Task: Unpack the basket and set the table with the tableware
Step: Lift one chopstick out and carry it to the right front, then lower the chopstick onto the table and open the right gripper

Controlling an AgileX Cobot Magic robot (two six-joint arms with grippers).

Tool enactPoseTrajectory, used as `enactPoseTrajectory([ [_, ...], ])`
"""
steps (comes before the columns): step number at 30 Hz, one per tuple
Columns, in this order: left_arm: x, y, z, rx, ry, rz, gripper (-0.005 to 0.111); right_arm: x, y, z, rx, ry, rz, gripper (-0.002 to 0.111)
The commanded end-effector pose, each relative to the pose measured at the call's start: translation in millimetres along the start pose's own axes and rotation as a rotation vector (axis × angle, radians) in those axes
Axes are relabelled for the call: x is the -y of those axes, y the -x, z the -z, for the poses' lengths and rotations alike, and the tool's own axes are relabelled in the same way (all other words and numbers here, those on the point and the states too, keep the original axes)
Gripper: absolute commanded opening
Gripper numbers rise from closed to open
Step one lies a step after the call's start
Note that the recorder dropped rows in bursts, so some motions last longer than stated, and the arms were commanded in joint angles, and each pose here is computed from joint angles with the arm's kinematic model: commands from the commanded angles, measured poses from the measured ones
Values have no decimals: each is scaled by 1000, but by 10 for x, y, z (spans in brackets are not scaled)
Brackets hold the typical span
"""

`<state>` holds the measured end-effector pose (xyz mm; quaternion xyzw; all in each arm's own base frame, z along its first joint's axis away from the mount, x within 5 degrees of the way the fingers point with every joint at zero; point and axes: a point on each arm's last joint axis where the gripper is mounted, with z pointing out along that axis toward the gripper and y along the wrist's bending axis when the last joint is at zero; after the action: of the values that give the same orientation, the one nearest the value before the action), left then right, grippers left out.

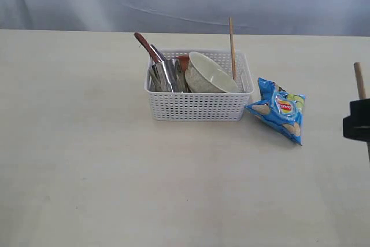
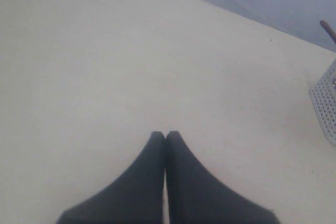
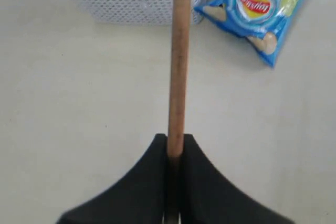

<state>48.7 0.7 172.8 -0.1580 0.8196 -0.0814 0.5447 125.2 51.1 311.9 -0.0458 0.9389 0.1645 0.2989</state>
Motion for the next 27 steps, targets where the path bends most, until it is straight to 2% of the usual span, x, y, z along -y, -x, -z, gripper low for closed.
enactPoseTrajectory([
  [1, -4, -13, -7, 1, 0, 6, 0, 18, -102, -111, -61, 18, -40, 0],
  [12, -4, -13, -7, 1, 0, 6, 0, 142, -262, -548, -206, -20, -58, 0],
  [19, -4, -13, -7, 1, 0, 6, 0, 100, -111, -839, -165, 54, -101, 0],
  [27, -4, -13, -7, 1, 0, 6, 0, 93, -68, -1324, -215, 17, -63, 0],
])
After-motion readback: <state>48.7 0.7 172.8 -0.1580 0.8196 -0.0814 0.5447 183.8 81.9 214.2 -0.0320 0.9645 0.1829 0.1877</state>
